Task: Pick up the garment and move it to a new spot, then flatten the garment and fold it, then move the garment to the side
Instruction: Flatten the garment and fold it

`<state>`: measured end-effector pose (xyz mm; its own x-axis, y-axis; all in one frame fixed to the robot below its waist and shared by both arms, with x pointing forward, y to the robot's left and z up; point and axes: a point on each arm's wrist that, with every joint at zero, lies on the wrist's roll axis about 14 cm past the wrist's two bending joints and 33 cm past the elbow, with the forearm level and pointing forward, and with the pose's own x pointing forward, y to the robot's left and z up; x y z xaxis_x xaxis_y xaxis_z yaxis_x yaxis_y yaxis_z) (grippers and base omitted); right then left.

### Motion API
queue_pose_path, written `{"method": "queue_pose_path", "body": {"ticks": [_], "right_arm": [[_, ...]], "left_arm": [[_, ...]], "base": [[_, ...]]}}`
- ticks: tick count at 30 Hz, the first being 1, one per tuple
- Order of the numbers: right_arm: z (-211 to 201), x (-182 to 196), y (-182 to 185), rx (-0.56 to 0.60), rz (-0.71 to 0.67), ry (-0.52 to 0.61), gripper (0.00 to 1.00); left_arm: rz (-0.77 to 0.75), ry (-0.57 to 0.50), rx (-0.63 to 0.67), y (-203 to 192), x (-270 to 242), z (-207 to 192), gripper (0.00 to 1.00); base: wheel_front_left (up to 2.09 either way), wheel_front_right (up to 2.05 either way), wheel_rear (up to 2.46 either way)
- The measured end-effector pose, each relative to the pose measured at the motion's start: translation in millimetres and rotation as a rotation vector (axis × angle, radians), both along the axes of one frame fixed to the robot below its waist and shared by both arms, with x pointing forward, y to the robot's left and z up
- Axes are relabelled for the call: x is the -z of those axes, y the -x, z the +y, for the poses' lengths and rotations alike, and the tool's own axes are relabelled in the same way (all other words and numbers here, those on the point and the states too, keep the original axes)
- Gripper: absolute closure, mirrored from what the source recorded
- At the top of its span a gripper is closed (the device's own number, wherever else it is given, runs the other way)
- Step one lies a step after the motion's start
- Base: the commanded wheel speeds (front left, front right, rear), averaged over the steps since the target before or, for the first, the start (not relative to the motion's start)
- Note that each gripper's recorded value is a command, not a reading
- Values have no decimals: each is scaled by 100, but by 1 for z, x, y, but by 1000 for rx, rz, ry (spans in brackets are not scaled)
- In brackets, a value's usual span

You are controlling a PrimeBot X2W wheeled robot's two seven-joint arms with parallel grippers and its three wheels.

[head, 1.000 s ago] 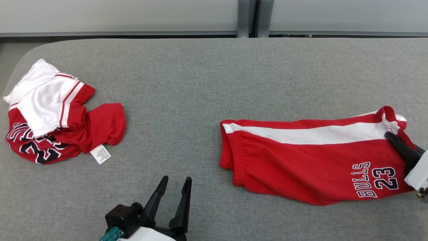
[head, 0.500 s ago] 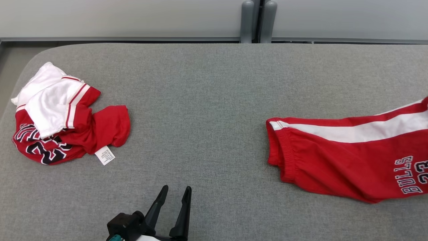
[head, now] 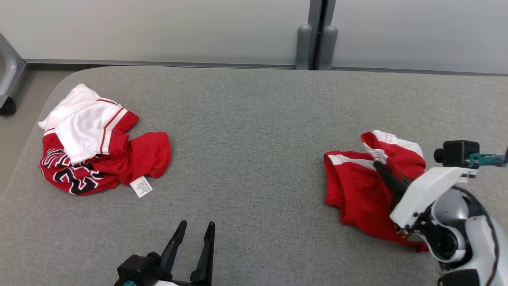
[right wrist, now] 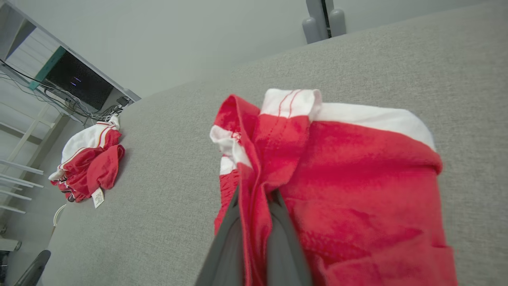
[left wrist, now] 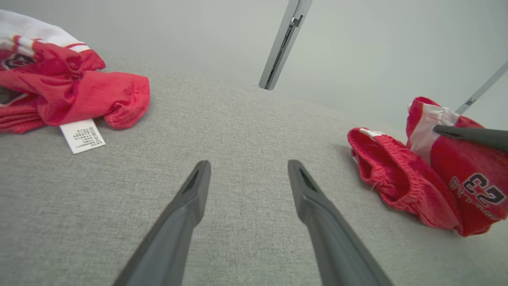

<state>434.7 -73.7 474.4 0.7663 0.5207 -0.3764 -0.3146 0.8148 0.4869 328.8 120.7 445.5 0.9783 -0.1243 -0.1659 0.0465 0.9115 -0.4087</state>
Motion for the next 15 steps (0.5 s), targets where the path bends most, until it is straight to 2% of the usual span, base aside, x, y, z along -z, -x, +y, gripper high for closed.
{"method": "queue_pose_path", "body": {"ticks": [7, 8, 9, 10, 11, 15], "right_arm": [[42, 21, -4, -29, 35, -1, 100], [44, 23, -4, -31, 33, 8, 95], [46, 26, -4, -34, 32, 16, 78], [49, 27, -4, -39, 33, 17, 55], [52, 27, -3, -42, 28, 14, 0], [66, 21, 5, -74, -13, 9, 0]], "left_arm": [[-8, -11, -42, 7, -2, 13, 0], [-8, -11, -49, 8, -2, 15, 0], [-9, -11, -53, 9, -2, 16, 0], [-9, -12, -56, 9, -2, 17, 0], [-11, -11, -59, 10, -3, 17, 0], [-10, -11, -66, 12, -2, 19, 0]], "base": [[0, 0, 0], [0, 0, 0], [0, 0, 0], [0, 0, 0], [0, 0, 0], [0, 0, 0]]}}
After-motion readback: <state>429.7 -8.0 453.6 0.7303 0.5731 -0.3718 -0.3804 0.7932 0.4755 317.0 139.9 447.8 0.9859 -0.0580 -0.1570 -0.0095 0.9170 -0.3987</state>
